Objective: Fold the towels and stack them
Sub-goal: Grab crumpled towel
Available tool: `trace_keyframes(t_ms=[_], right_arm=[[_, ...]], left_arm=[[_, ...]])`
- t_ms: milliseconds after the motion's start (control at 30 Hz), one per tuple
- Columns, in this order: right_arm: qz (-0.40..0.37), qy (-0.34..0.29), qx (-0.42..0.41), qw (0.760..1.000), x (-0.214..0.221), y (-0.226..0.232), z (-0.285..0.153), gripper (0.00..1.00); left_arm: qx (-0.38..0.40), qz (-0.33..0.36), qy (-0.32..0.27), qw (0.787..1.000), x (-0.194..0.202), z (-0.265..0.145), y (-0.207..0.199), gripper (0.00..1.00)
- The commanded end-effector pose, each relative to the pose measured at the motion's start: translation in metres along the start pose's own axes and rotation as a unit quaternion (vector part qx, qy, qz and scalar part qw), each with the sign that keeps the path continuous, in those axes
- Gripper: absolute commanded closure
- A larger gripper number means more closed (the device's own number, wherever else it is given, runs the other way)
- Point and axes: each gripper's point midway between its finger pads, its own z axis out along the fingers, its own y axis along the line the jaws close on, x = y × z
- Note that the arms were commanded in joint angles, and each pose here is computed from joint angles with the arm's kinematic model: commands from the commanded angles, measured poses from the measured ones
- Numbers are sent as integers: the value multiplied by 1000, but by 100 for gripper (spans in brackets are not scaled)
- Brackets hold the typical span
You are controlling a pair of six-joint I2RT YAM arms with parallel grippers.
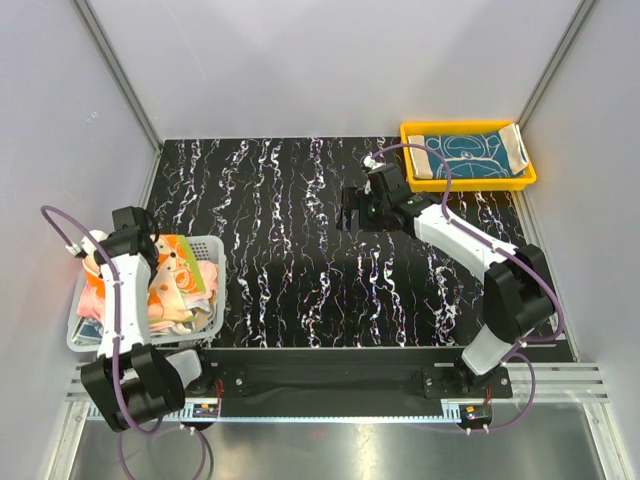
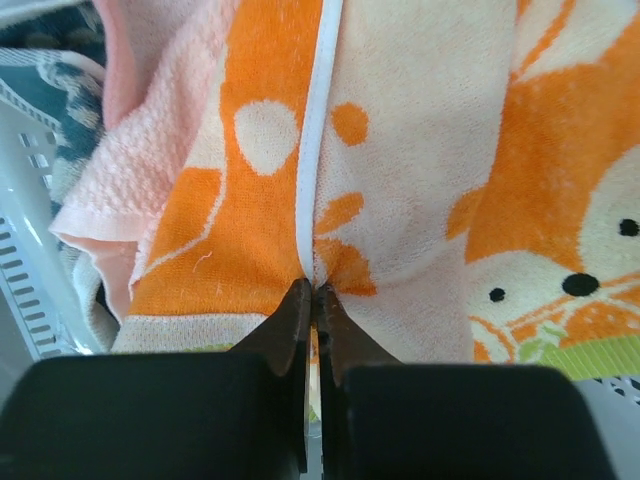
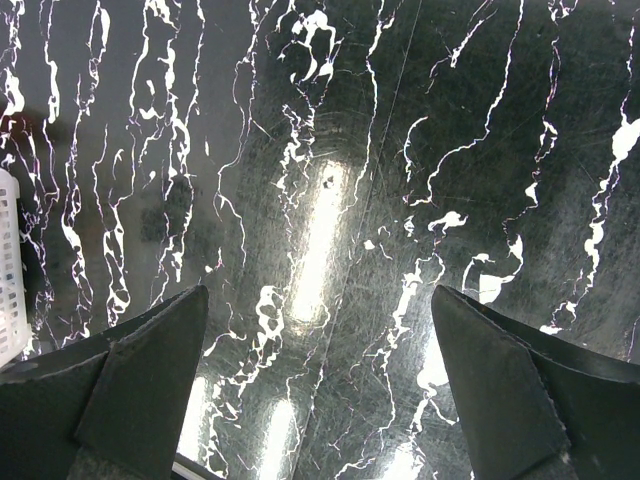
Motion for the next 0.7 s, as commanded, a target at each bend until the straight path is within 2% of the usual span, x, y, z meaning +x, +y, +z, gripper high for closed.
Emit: trace_keyframes(t_ms=[0, 267, 500, 667], right_arm=[[-8, -31, -6, 999, -15, 6, -7, 0], [-7, -31, -7, 999, -16, 7, -7, 0], [-9, -36, -7, 999, -19, 7, -10, 0], [-11, -41, -3, 999, -21, 6, -12, 0]], left_arm=[[31, -17, -52, 998, -34, -27, -1, 100], [143, -44, -118, 982, -80, -87, -13, 100], [304, -43, -144, 941, -116, -165, -51, 100], [373, -31, -160, 913, -130, -212, -69, 100]])
